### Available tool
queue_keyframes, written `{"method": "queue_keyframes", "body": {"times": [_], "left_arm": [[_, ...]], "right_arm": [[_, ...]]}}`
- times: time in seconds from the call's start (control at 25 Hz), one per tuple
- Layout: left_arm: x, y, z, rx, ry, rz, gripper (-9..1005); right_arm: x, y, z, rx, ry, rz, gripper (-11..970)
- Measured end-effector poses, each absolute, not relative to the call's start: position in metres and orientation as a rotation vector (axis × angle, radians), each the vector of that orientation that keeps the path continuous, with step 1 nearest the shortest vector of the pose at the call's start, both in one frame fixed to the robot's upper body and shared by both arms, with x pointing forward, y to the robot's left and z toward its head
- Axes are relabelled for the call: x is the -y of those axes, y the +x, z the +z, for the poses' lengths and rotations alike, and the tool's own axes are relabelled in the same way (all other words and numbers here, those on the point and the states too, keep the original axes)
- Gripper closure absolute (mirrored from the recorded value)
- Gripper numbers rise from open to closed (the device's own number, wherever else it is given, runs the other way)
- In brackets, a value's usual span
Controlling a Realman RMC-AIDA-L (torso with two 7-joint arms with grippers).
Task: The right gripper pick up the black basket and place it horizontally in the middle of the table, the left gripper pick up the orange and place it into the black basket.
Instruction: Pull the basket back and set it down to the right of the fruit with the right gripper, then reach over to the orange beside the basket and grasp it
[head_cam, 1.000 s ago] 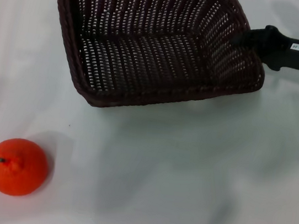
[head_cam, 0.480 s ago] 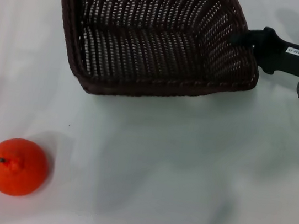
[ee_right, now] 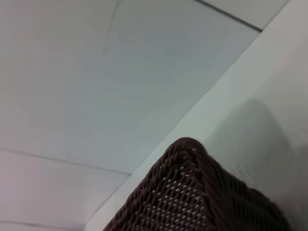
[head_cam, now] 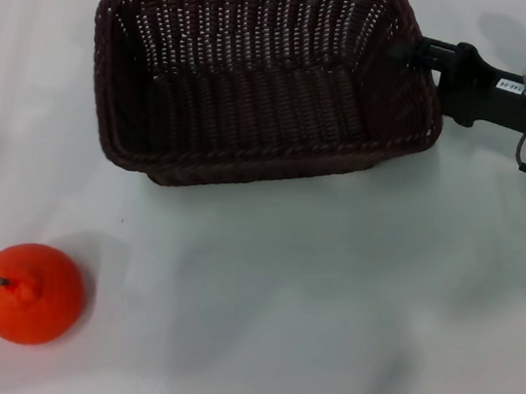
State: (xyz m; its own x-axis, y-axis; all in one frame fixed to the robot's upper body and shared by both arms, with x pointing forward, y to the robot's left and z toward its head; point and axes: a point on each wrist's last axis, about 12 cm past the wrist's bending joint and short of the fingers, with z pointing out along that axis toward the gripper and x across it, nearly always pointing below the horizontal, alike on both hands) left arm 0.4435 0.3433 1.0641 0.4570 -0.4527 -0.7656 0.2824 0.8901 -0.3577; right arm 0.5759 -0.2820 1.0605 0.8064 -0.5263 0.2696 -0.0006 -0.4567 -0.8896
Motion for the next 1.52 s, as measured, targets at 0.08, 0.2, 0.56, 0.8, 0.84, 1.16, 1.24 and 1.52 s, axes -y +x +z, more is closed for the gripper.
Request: {"method": "queue_keyframes", "body": {"times": [0.08,0.2,0.56,0.8,0.84,1.16,1.24,1.52], "left_arm": [[-0.344,0.444,1.064,-1.003,-0.190,-0.454,216],[-0.344,0.444,1.064,-1.005,-0.190,-0.454,215],[-0.348,0.438,1.068,-1.099,0.014,-0.543,215],[-0.364,0.418,1.061,-1.295,0.232,-0.653,216],[-0.366,0.415,1.059,-1.324,0.247,-0.668,216],[-0.372,0.388,1.045,-1.512,0.343,-0.796,216],[-0.371,0.380,1.042,-1.535,0.345,-0.809,216],[-0.365,0.363,1.032,-1.610,0.386,-0.872,223]], "right_arm": [[0.280,0.575,1.062,-0.374,-1.956,-0.633,280],[0.279,0.575,1.065,-0.347,-1.950,-0.619,226],[0.305,0.575,1.071,-0.394,-1.952,-0.658,82],[0.331,0.582,1.085,-0.395,-1.948,-0.834,58],[0.334,0.584,1.087,-0.400,-1.941,-0.867,58],[0.341,0.601,1.098,-0.440,-1.899,-1.050,61],[0.339,0.606,1.102,-0.441,-1.888,-1.074,62],[0.324,0.625,1.113,-0.409,-1.863,-1.149,66]]}}
